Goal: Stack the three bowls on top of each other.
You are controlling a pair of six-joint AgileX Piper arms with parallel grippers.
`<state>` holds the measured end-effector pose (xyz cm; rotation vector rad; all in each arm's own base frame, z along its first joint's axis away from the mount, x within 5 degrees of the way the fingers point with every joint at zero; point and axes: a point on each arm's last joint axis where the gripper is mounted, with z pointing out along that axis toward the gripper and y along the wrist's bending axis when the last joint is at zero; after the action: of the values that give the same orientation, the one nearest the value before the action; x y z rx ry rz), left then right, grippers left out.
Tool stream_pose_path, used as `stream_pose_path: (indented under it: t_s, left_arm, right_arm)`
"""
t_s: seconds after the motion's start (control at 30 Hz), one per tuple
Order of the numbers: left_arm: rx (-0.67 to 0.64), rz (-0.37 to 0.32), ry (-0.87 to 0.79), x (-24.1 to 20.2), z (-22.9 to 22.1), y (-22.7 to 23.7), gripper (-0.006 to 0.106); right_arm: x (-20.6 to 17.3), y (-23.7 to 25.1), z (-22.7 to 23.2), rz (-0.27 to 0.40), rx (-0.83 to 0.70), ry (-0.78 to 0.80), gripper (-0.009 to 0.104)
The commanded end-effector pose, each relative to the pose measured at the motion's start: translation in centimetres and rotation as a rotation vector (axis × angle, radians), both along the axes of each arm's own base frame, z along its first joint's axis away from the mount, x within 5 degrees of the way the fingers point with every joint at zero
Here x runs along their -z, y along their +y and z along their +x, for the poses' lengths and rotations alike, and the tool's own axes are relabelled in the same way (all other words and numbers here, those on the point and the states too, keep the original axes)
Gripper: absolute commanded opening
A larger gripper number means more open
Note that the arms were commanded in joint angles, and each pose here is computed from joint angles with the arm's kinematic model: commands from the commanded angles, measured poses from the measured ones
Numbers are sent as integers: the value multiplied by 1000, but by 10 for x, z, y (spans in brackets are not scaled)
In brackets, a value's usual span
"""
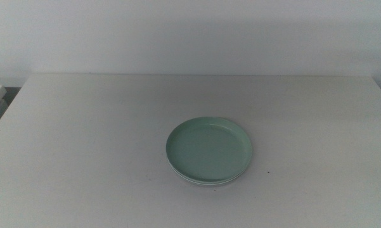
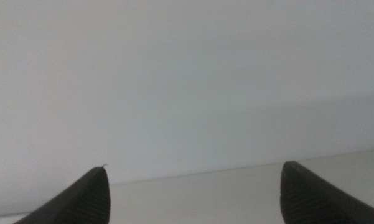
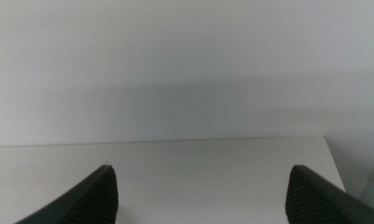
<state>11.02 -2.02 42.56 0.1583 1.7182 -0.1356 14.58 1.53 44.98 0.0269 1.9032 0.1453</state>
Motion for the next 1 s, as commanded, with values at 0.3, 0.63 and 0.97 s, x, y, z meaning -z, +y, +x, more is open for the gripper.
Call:
stream_pose_path:
  t_s: [0.3,0.63,0.97]
  left_arm:
    - [-74,-44,-23,3,-4,8,94]
    - [-52,-128,-107,11,-6,6,94]
    - [-68,-143,-84,136,-34,10,94]
  right_arm:
    - [0,-1,-1,-8,8,-9,79]
    - [16,-4,-6,-60,18,-130,79]
    - [162,-16,-72,-80,70,-172,79]
